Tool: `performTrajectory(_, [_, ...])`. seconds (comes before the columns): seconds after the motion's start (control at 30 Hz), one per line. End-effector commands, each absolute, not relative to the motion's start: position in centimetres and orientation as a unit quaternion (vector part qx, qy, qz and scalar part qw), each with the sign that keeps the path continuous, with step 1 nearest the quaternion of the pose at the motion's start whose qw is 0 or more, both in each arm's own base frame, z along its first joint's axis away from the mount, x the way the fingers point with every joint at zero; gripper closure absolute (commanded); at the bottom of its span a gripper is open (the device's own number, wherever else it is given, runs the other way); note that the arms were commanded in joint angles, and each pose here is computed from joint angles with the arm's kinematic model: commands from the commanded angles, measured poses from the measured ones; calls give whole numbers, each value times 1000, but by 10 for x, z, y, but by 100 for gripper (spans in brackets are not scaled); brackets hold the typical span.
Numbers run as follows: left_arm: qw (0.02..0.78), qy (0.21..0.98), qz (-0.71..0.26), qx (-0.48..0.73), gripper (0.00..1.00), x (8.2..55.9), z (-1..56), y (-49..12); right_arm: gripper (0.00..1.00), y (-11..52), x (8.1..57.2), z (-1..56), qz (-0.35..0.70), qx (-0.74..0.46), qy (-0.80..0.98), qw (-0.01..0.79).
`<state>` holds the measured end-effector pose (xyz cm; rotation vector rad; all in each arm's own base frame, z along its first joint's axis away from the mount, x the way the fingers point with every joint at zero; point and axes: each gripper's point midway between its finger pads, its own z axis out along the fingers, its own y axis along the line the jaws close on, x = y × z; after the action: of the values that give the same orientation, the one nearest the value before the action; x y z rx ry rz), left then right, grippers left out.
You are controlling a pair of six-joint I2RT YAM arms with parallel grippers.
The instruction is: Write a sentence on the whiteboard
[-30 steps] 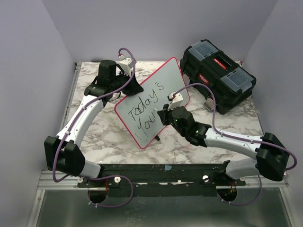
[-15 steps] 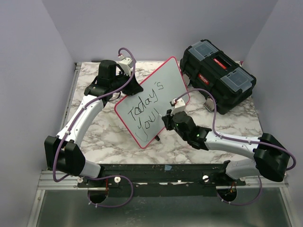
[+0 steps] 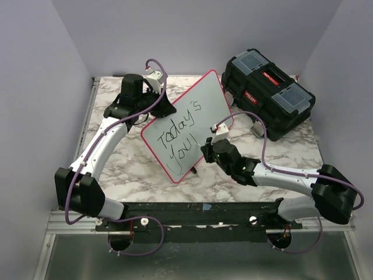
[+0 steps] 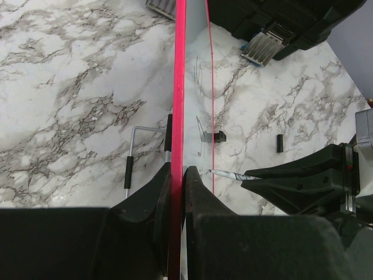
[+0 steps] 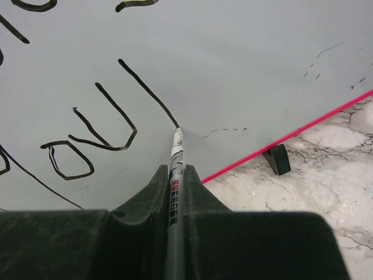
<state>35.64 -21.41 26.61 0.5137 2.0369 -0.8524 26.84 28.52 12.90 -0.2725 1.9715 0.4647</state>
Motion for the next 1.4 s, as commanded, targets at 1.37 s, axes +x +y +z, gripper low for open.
performTrajectory(1.37, [407,826,-314,231,100,352,247,-213,99,325,293,186,222,-124,795,551])
